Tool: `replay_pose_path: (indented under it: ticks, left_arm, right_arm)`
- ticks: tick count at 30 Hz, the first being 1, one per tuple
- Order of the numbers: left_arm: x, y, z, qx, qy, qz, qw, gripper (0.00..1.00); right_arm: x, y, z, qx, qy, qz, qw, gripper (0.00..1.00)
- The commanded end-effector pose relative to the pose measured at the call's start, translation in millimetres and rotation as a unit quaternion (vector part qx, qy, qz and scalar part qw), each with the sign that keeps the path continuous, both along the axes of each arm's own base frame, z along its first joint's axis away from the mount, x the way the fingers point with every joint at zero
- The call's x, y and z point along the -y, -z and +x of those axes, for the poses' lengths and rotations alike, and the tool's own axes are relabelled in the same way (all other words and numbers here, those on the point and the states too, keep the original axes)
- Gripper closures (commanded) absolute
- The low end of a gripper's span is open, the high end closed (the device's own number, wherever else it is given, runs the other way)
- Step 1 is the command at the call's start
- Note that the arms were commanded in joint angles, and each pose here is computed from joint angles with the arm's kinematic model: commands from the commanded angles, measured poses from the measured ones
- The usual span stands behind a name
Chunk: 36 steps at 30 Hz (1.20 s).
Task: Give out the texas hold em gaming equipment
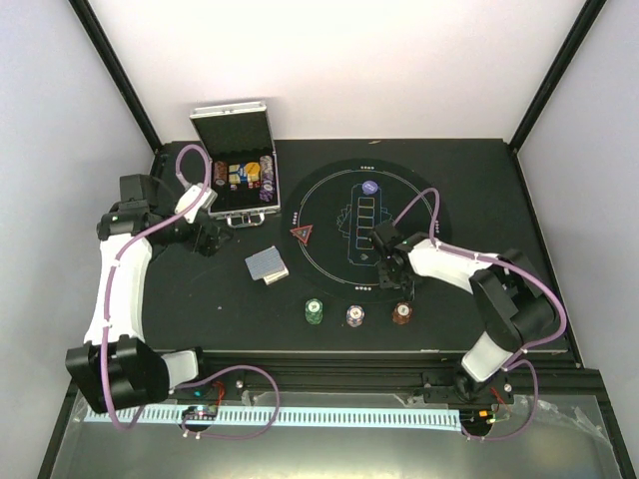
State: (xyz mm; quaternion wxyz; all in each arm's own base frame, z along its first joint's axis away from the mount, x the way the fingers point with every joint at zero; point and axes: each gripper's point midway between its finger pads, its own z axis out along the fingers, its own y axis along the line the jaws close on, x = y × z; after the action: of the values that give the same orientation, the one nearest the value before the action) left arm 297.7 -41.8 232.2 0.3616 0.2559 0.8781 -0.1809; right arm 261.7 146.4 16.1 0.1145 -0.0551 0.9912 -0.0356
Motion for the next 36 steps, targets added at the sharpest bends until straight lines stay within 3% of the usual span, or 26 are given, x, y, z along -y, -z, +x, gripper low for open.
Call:
replay_pose_path:
  ticks: [1, 10, 14, 19, 25, 36]
  left_arm:
    - [9, 19, -10, -0.024, 0.052, -0.002, 0.998, 0.01]
    - [36, 80, -20, -0.030, 0.150, 0.076, 0.985, 0.01]
    - [53, 106, -22, -0.030, 0.209, 0.124, 0.970, 0.01]
    - [56, 123, -13, -0.030, 0.244, 0.152, 0.957, 0.01]
    - [52, 136, 6, -0.050, 0.246, 0.171, 0.953, 0.01]
    - [57, 151, 6, -0.034, 0.255, 0.178, 0.950, 0.01]
  right_arm:
    - [24, 5, 12, 0.013, 0.035, -0.034, 0.999, 0.61]
    - [27, -9, 30, 0.030, 0.039, -0.053, 0.997, 0.59]
    - [14, -37, 34, 0.050, 0.032, -0.015, 0.998, 0.48]
    - [-4, -73, 33, 0.070, 0.019, 0.052, 0.996, 0.26]
    - [-32, -98, 23, 0.080, -0.004, 0.139, 0.987, 0.13]
    - [-55, -98, 11, 0.069, -0.027, 0.185, 0.980, 0.11]
